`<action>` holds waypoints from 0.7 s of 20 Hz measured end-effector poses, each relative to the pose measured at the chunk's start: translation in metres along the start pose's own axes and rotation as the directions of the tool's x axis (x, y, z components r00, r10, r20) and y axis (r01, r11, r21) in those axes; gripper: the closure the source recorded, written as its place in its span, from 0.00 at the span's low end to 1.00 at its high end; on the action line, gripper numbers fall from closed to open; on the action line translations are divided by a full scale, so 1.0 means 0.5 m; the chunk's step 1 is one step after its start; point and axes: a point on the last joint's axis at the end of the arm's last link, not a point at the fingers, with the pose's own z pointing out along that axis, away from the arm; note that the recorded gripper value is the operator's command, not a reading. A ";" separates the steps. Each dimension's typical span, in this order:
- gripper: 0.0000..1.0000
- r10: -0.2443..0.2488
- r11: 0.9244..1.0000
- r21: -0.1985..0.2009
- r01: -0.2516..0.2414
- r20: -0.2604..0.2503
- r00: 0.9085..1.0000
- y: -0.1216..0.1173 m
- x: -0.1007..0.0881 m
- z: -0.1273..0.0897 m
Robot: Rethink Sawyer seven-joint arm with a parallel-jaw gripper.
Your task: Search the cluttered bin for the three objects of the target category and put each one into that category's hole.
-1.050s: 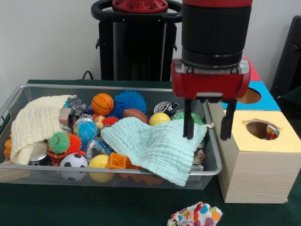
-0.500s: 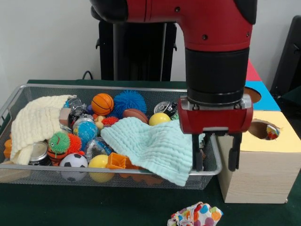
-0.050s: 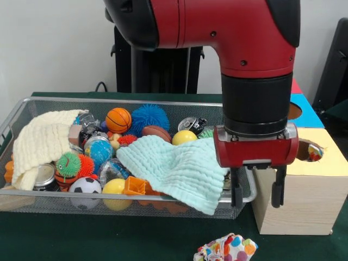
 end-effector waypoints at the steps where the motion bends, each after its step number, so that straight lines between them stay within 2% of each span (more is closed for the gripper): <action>1: 0.00 0.000 1.000 0.000 0.000 -0.001 1.000 0.001 0.001 0.001; 7: 0.00 0.000 1.000 -0.003 0.000 -0.010 1.000 0.002 0.008 0.013; 14: 0.00 0.005 1.000 -0.009 -0.006 -0.038 0.999 0.000 0.031 0.048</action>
